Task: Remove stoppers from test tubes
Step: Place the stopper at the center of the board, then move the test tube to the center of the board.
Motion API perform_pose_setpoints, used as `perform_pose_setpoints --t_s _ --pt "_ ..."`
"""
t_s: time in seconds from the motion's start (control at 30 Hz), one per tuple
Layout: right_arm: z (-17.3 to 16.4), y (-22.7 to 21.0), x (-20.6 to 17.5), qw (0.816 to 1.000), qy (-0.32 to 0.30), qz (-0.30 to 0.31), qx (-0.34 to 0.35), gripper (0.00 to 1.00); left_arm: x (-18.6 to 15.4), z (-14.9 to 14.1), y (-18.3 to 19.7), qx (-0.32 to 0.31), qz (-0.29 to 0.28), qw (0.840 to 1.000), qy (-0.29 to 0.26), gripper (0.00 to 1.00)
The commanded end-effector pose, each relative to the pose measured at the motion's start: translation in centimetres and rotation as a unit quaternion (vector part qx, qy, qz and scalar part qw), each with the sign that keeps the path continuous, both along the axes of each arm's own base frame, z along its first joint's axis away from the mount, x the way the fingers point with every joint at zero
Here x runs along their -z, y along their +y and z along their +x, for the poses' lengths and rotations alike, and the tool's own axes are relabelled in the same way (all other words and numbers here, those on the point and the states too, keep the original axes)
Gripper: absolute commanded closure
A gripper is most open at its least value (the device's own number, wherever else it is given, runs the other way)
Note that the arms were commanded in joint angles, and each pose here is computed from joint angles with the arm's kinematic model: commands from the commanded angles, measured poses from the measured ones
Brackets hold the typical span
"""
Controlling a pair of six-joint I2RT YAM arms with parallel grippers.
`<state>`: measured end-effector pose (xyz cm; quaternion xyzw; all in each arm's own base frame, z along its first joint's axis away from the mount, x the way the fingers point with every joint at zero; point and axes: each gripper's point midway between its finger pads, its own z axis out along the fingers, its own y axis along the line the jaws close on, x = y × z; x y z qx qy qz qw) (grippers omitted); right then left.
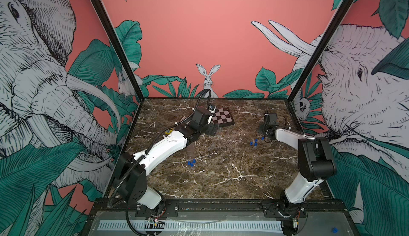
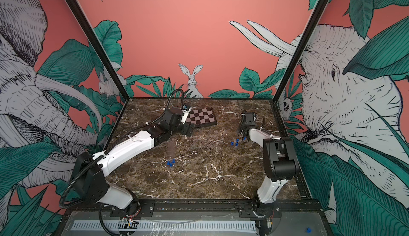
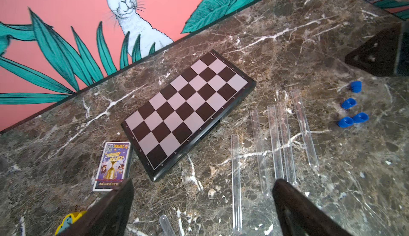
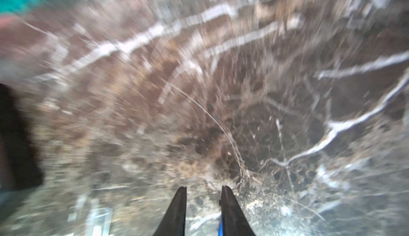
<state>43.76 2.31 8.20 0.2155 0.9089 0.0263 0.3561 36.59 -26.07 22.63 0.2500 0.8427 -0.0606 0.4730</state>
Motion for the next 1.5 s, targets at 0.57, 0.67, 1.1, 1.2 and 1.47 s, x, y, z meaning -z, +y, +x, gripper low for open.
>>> perform_pose_setpoints --t_s 0.57,0.67,1.1,1.2,1.47 --pt "-4.4 1.0 -12.2 0.992 -0.111 0.013 -0.057 0.69 2.5 -4.1 13.2 -0.26 0.174 0.942 0.124 0.28" --pt "-4.8 1.5 -12.0 0.991 -0.11 0.024 -0.069 0.68 5.0 -6.5 13.7 -0.261 0.173 0.932 0.182 0.29" --pt "-6.0 5.7 -10.6 0.981 -0.088 0.074 -0.159 0.68 10.4 -11.5 12.8 -0.255 0.098 0.915 0.296 0.31" --pt "-6.4 6.4 -10.4 0.978 -0.083 0.07 -0.177 0.67 10.0 -11.0 12.7 -0.247 0.109 0.918 0.292 0.36" --pt "-7.1 6.5 -10.1 0.977 -0.082 0.063 -0.186 0.67 7.0 -9.0 8.4 -0.002 0.227 0.93 0.29 0.54"
